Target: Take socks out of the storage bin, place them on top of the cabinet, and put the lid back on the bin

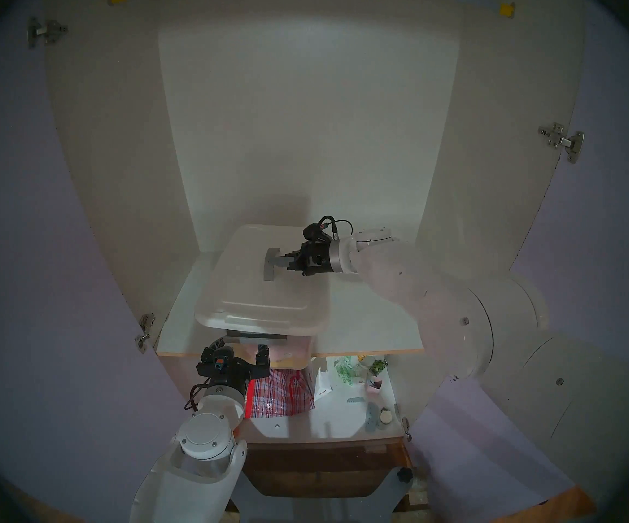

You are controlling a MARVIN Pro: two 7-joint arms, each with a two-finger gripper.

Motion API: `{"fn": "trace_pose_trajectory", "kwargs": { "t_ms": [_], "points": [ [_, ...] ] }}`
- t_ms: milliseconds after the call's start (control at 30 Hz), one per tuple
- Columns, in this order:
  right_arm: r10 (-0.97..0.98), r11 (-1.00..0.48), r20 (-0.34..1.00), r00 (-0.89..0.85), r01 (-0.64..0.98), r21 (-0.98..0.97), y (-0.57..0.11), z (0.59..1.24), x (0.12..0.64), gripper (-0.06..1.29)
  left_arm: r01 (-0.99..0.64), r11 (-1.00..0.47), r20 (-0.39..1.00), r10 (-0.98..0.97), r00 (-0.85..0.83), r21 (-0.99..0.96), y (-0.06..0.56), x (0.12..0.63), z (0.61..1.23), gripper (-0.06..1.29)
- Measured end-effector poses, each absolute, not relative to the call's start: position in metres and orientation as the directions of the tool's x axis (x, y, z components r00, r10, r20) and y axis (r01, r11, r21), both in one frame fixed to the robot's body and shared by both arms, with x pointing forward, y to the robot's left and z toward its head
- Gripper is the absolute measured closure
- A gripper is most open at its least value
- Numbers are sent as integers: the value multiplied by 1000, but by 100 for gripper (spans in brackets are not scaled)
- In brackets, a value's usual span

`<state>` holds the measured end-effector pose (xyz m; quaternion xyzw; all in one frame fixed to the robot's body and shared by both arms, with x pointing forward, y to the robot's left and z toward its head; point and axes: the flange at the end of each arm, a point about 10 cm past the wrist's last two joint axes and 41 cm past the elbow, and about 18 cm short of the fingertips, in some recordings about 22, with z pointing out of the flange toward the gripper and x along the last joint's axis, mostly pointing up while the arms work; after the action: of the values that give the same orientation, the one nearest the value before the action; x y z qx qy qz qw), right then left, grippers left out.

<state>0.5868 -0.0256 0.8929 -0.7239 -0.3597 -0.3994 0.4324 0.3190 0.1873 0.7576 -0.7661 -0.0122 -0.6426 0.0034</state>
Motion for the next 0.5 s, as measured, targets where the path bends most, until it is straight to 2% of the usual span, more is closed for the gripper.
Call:
{"fn": "trace_pose_trajectory", "kwargs": {
  "t_ms": [500],
  "points": [
    [212, -350, 887, 410, 879, -323, -9, 891, 582, 125, 25, -1000, 984, 14, 176, 10, 187, 319, 756, -2]
  ]
}}
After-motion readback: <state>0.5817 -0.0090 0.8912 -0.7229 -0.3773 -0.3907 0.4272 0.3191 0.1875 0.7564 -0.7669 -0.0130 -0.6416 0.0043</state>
